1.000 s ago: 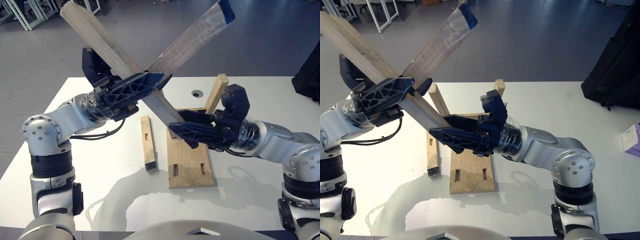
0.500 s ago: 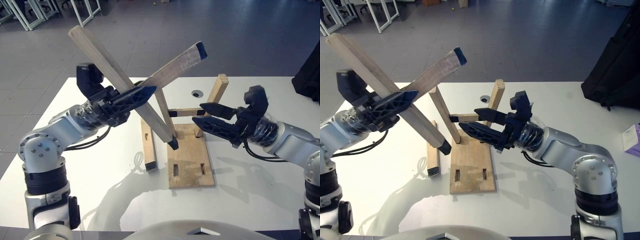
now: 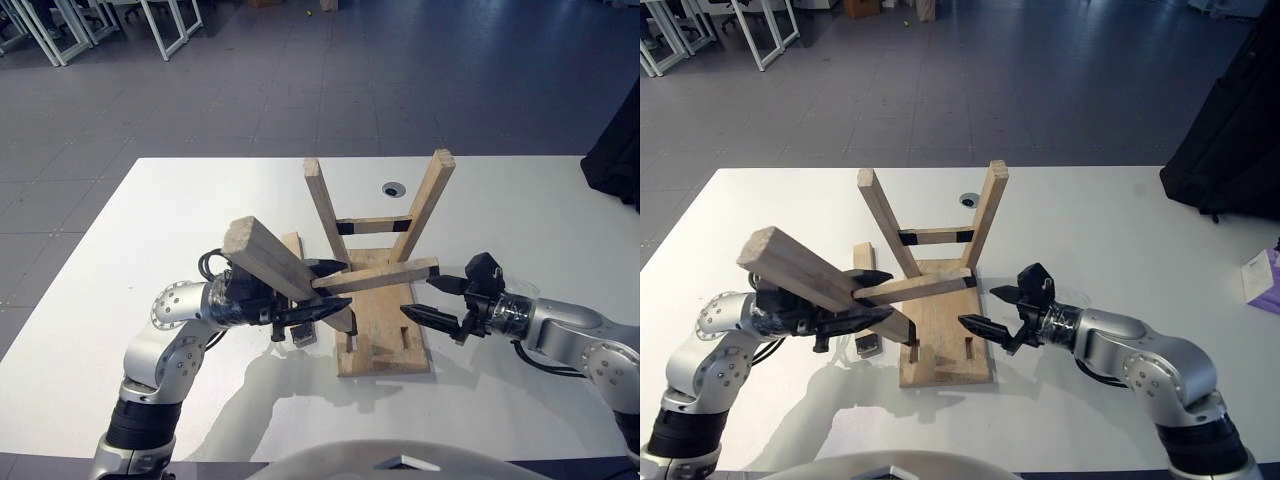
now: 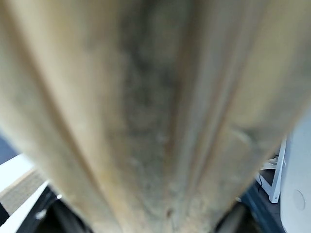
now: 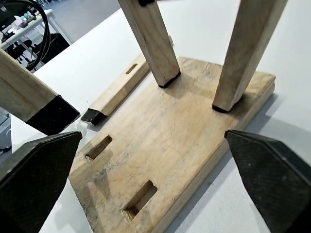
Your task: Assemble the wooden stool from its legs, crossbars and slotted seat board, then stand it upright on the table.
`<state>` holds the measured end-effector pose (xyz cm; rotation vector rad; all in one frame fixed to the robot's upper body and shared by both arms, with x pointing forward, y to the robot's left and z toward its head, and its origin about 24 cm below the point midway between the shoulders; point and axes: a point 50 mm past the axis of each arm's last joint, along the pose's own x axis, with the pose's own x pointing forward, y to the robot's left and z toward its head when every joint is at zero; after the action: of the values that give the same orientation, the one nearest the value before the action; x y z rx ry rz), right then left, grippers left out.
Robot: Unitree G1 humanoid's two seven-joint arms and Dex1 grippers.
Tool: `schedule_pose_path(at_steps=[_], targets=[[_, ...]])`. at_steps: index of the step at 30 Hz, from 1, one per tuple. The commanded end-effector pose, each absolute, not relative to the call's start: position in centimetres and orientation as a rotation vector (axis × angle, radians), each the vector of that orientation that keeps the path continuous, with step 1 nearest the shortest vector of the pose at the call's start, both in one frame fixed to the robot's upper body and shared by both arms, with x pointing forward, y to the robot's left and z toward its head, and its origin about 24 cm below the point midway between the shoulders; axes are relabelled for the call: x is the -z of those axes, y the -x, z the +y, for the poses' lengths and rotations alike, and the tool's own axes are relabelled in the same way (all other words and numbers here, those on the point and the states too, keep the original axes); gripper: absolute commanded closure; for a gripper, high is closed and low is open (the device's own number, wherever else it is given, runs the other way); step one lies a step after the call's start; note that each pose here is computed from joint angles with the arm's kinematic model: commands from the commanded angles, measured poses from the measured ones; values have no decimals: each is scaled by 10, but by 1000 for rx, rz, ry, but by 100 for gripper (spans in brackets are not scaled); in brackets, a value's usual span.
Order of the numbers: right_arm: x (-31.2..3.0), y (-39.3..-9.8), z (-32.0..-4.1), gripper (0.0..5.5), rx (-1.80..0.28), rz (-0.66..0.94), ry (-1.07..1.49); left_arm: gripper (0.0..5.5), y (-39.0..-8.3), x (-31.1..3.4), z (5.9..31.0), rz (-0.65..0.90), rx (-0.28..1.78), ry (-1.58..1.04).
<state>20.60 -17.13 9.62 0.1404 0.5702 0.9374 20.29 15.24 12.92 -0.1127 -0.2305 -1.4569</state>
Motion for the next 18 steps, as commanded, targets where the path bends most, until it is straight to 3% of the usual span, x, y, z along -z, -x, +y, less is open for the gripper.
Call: schedule_pose_path(at_steps=[1,18], targets=[[-87,-204,-173,1,-934,603,-86,346,-204,-120,147,-234,1462,100],[-87,-209,-169,1,-969,598,-39,346,-196,-82,146,-98,1463,113]])
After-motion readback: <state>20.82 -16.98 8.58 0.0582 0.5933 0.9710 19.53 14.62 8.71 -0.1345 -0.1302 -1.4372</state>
